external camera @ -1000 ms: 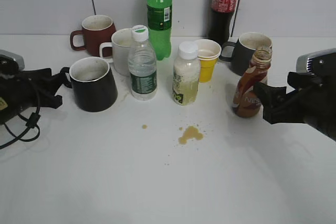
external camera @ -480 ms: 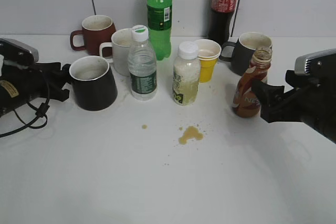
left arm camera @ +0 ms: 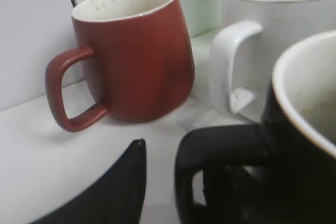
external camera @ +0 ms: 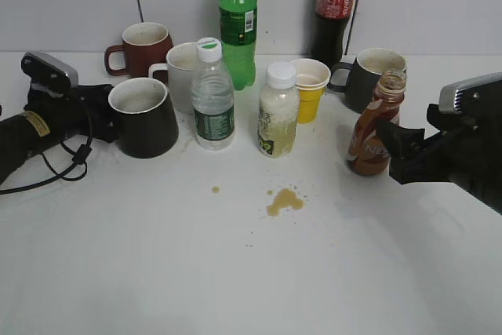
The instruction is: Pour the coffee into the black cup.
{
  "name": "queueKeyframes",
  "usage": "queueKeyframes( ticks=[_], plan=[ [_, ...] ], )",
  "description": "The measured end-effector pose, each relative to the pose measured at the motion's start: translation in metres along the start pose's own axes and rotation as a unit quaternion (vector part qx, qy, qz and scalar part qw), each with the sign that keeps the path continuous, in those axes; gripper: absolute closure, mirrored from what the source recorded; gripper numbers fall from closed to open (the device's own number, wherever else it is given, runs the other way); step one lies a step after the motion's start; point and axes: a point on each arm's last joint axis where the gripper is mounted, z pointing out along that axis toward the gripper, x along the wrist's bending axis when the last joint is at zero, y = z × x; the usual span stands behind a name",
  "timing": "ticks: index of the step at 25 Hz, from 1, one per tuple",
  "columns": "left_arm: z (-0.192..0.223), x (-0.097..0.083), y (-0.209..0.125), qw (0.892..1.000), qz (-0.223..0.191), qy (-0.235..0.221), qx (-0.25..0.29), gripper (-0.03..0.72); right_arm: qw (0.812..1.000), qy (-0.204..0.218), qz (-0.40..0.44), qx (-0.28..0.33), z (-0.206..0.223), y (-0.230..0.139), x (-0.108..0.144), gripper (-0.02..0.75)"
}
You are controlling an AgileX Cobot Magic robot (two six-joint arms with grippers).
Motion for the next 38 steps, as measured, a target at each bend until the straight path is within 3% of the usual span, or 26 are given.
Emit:
queueKeyframes(
  ticks=[2, 7, 9, 15, 21, 30, 38],
  plan=[
    [0.005, 0.001, -0.001, 1.0, -0.006, -0.002, -0.007, 0.43, 1.0, -0.004, 0.0, 0.001, 0.0, 0.0, -0.001, 0.153],
    [0.015, -0.001, 0.001, 1.0, -0.013, -0.006, -0.021, 0.622, 1.0, -0.013, -0.012, 0.017, 0.003, -0.008, -0.002, 0.153],
    [0.017, -0.003, 0.005, 0.999, -0.017, -0.007, -0.034, 0.641, 0.999, -0.013, -0.013, 0.031, 0.006, -0.017, -0.002, 0.151],
    [0.016, -0.006, 0.006, 0.999, -0.021, -0.009, -0.044, 0.647, 0.999, -0.019, -0.016, 0.024, 0.016, -0.037, -0.001, 0.134],
    [0.002, -0.012, 0.007, 0.999, -0.029, -0.001, -0.042, 0.648, 0.998, -0.013, -0.019, 0.061, 0.032, -0.064, 0.001, 0.129],
    [-0.023, -0.017, 0.026, 0.998, -0.036, 0.027, -0.037, 0.648, 0.999, -0.032, -0.003, 0.039, 0.067, -0.066, -0.002, 0.129],
    [-0.039, -0.043, 0.04, 0.998, -0.05, 0.026, -0.034, 0.648, 0.999, -0.035, 0.019, 0.027, 0.096, -0.073, -0.002, 0.14]
  ],
)
